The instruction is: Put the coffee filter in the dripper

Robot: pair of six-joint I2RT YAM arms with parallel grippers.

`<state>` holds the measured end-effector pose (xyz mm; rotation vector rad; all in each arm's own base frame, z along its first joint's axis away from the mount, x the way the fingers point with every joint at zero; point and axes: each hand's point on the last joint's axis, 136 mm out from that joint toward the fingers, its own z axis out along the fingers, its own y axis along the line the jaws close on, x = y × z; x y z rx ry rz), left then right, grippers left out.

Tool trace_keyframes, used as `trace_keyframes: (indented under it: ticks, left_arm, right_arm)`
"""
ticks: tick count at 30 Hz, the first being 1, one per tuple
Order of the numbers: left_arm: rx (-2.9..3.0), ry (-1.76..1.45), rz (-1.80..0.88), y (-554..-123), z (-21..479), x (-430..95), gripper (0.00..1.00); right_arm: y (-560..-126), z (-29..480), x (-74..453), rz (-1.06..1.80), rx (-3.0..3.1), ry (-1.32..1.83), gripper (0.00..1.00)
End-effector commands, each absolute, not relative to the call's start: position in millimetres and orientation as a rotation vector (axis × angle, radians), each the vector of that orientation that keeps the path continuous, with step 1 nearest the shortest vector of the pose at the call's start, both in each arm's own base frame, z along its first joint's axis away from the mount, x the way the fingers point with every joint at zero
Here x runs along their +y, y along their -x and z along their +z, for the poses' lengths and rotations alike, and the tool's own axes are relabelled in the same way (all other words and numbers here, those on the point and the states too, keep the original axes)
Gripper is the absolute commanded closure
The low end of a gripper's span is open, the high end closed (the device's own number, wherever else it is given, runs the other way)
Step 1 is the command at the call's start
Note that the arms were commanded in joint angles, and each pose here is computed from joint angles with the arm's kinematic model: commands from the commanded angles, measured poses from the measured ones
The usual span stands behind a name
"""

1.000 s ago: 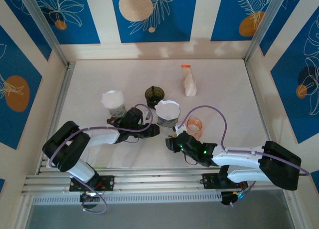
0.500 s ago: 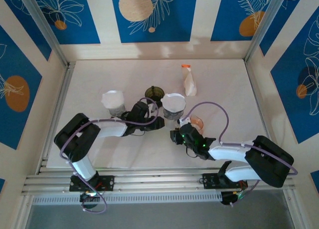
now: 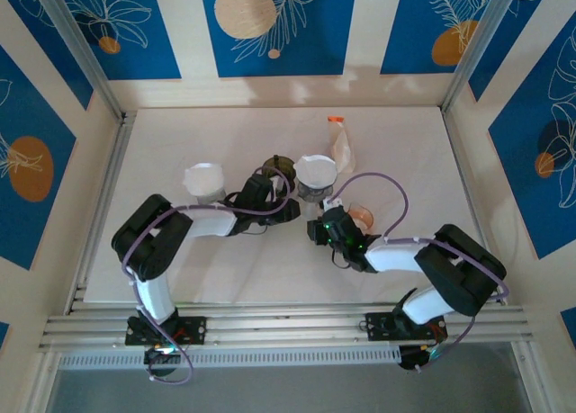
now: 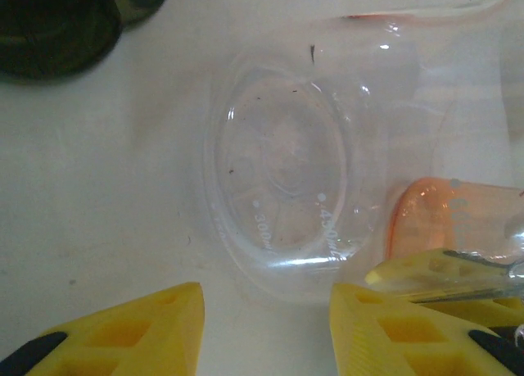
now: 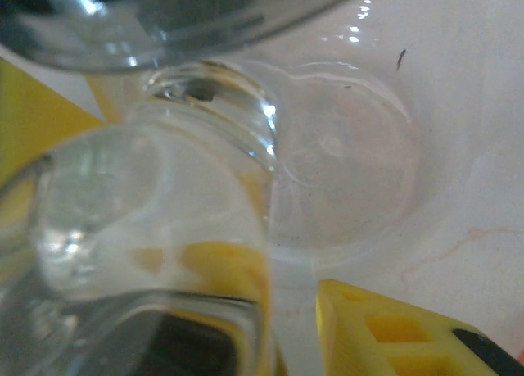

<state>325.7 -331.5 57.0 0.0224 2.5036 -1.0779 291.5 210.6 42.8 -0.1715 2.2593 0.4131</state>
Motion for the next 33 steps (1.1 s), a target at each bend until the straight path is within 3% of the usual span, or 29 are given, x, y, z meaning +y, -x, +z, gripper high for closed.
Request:
trace_keyframes:
  ticks: [1, 20, 33]
  left_arm:
    - [2.479, 0.007, -1.068, -343, 61, -331, 0.56]
    - [2.473, 0.008, -1.062, -374, 63, -335, 0.56]
    - [2.469, 0.052, -1.065, -360, 67, -322, 0.51]
  right_arm:
    - [-311, 56, 218, 0.445, 2.206, 0.169, 0.61]
    - [-347, 57, 213, 0.451, 2.218, 0.07, 0.61]
    - [-313, 68, 220, 0.483, 2.252, 0.106, 0.52]
